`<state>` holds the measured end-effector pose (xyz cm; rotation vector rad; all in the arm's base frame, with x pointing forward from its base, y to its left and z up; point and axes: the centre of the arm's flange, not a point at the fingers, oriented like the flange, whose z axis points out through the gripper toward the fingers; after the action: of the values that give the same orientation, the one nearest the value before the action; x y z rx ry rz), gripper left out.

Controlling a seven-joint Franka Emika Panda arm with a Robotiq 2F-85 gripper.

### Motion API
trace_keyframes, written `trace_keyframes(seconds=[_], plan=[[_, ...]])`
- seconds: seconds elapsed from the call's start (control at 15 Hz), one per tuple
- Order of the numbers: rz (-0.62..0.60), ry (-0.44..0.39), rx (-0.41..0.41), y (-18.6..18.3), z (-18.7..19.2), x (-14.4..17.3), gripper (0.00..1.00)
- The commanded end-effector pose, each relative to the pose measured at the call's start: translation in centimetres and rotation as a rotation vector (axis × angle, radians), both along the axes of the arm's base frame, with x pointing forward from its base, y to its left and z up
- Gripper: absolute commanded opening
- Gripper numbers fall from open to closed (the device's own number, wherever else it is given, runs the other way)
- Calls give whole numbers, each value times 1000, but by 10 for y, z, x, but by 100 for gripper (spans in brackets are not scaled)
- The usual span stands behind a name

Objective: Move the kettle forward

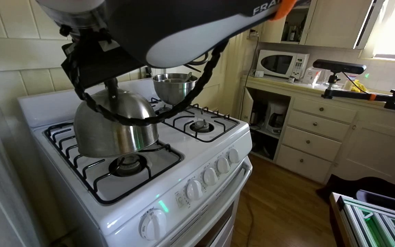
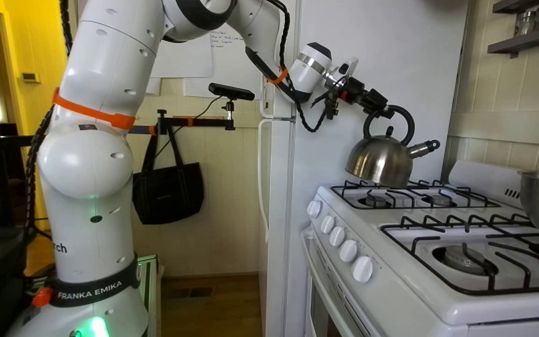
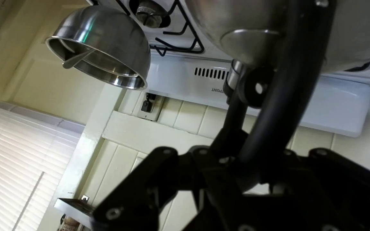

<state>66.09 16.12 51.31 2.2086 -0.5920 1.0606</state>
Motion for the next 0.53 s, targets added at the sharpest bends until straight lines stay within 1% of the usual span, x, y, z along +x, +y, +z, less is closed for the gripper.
trace_keyframes(seconds=[0.0,0.47], plan=[[-15,-31,-25,-1,6,-8,3],[-39,-20,1,-12,-8,-6,3]])
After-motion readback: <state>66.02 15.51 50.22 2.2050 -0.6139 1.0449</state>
